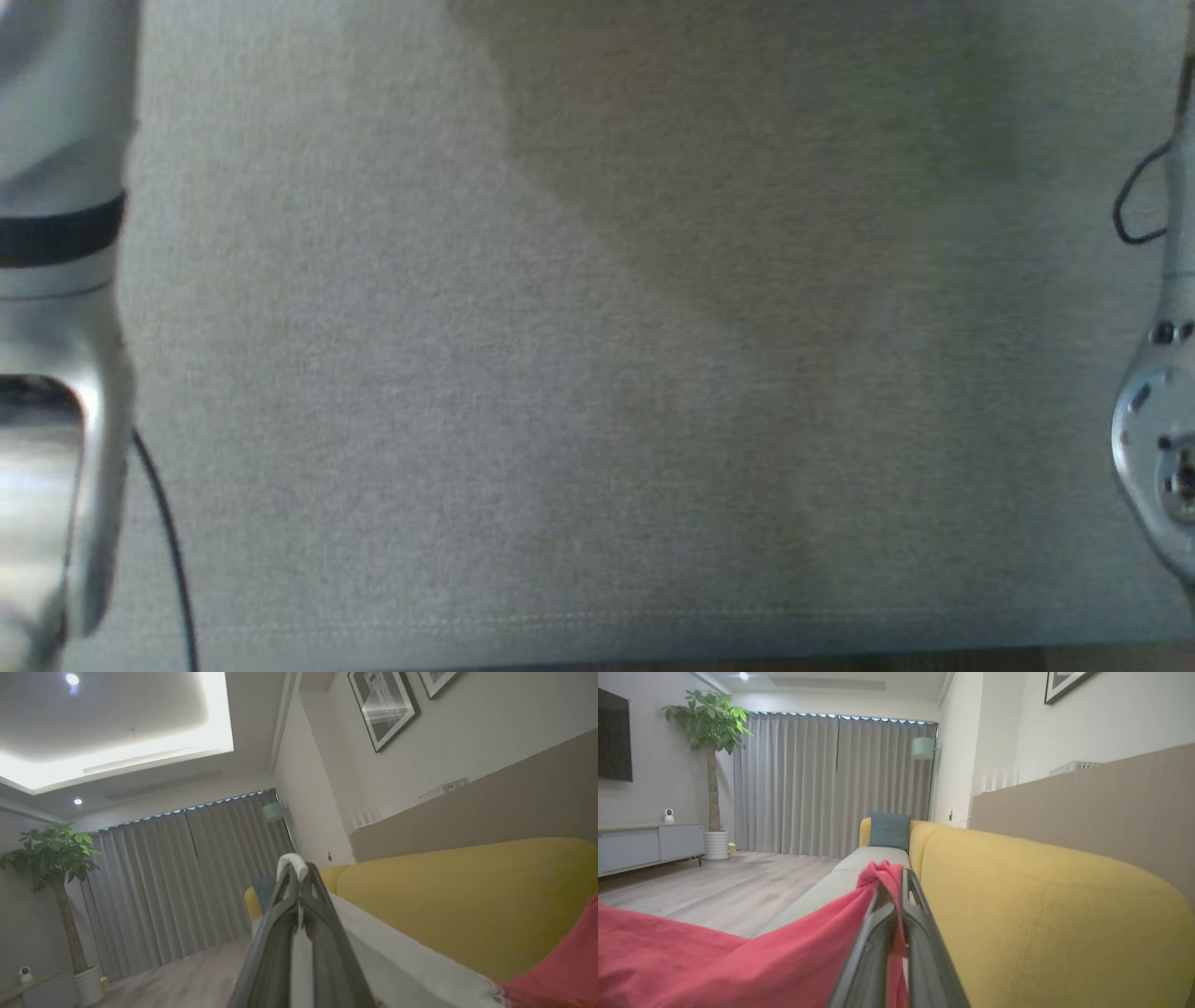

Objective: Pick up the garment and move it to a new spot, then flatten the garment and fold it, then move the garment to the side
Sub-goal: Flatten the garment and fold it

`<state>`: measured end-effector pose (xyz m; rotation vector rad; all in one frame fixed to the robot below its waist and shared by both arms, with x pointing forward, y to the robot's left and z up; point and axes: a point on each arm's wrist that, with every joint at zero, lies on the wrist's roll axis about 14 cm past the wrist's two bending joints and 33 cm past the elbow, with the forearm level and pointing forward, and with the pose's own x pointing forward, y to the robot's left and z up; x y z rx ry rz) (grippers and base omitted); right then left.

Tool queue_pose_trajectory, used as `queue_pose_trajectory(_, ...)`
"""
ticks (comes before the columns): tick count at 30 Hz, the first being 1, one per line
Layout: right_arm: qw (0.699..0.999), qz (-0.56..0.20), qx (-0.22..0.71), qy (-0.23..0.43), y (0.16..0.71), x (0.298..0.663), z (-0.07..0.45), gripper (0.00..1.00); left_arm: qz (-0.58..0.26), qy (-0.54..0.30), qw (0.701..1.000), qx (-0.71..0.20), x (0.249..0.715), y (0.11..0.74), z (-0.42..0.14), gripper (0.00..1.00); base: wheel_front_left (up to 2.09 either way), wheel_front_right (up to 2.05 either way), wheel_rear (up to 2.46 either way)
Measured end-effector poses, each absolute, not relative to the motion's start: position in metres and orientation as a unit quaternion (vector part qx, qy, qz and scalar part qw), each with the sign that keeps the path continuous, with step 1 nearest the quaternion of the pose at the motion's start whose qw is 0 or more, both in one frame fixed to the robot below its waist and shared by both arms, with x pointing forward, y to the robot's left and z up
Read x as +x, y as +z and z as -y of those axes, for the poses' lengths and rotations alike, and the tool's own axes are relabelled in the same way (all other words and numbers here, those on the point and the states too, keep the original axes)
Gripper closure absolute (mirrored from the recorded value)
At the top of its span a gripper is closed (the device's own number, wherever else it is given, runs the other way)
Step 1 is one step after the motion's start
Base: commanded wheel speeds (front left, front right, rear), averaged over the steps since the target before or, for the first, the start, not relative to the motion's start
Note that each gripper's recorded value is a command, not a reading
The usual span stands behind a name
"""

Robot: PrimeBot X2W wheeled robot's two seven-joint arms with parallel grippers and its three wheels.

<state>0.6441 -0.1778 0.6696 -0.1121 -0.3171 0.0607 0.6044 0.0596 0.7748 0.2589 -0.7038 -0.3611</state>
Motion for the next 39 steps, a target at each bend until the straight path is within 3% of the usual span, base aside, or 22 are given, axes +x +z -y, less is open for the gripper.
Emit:
queue_pose_trajectory(6, 0.998, 0.041, -0.044, 0.036, 0.55, 0.669, 0.169, 1.0, 0.223, -0.155, 0.961, 0.061, 0.639, 0.661, -0.083, 1.0, 0.0, 0.0, 0.0)
queue_pose_trajectory(10, 0.998, -0.059, -0.001, 0.029, 0.455, 0.655, 0.168, 1.0, 0.122, -0.136, 0.983, 0.014, 0.633, 0.567, -0.1, 1.0, 0.0, 0.0, 0.0)
queue_pose_trajectory(13, 0.992, -0.114, 0.056, 0.014, 0.41, 0.635, 0.166, 1.0, 0.093, -0.134, 0.987, -0.007, 0.616, 0.534, -0.105, 1.0, 0.0, 0.0, 0.0)
queue_pose_trajectory(21, 0.99, -0.105, 0.093, 0.025, 0.424, 0.614, 0.16, 1.0, 0.117, -0.121, 0.983, -0.078, 0.573, 0.541, -0.115, 1.0, 0.0, 0.0, 0.0)
queue_pose_trajectory(39, 0.991, -0.072, 0.105, 0.031, 0.443, 0.46, 0.17, 1.0, 0.059, -0.067, 0.984, -0.156, 0.407, 0.522, -0.129, 1.0, 0.0, 0.0, 0.0)
